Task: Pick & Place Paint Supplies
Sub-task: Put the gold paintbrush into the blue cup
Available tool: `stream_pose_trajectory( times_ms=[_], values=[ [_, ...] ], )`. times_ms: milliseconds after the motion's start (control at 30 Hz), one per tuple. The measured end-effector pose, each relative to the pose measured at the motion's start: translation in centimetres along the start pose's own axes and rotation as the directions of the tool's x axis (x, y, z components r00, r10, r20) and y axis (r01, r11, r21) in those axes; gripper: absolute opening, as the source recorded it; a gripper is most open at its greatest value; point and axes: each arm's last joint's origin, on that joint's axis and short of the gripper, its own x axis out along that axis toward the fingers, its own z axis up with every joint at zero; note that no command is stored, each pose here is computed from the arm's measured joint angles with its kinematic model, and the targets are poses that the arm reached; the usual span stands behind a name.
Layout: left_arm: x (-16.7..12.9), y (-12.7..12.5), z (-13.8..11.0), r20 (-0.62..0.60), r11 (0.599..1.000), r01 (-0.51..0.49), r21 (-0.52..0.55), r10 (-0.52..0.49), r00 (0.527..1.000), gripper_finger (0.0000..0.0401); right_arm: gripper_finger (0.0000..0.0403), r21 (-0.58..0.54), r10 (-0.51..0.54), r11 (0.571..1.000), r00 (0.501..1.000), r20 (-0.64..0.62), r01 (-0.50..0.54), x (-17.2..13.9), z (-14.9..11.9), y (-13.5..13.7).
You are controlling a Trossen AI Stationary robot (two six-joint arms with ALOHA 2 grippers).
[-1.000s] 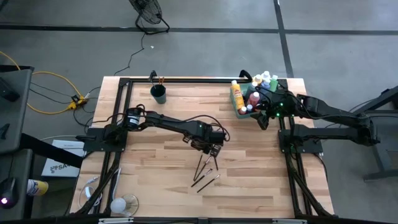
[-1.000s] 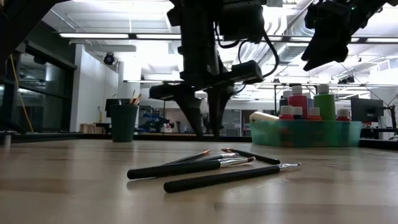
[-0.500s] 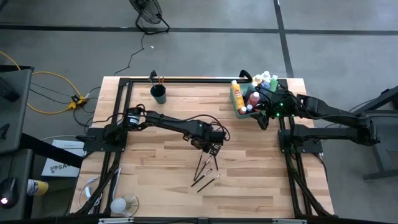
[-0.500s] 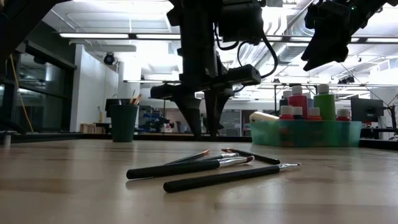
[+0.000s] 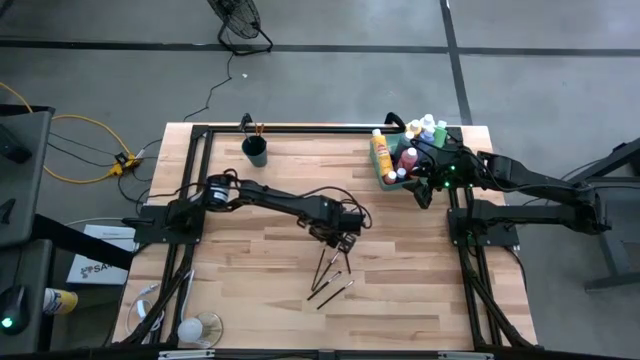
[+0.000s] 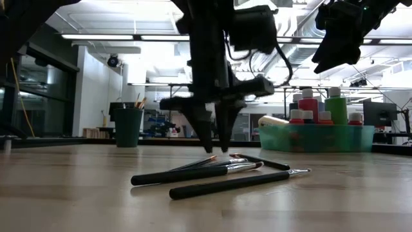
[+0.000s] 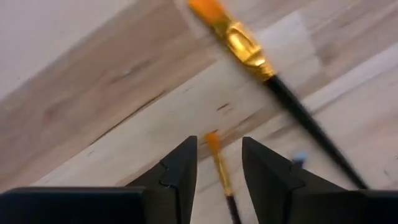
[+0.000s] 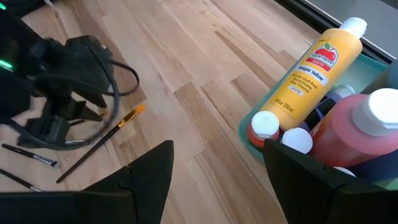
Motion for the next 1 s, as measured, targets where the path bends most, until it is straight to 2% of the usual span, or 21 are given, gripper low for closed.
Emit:
stream_pose_trajectory(
  times_ms=[500,600,800,1000],
  values=[
    [1.5,0.4,-0.3,-0.032,0.997,-0.071,-0.007,0.071,0.997,0.0115,0.0243,0.0,0.001,1.0,1.0,-0.006,-0.001,0.0,-0.1,0.0],
    [1.6,0.5,-0.3,-0.035,0.997,-0.08,-0.007,0.079,0.996,0.0091,0.0243,0.0,0.001,1.0,1.0,-0.006,-0.001,0.0,-0.1,0.0],
    [1.6,0.6,-0.4,-0.054,0.996,-0.087,0.009,0.087,0.995,0.0013,0.0243,-0.001,0.002,1.0,1.0,-0.006,-0.002,0.0,0.0,0.0],
    [1.6,0.6,-0.4,-0.04,0.996,-0.088,0.017,0.088,0.995,0.0002,0.0243,-0.011,0.002,1.0,1.0,-0.006,-0.002,0.0,0.0,0.0]
  ],
)
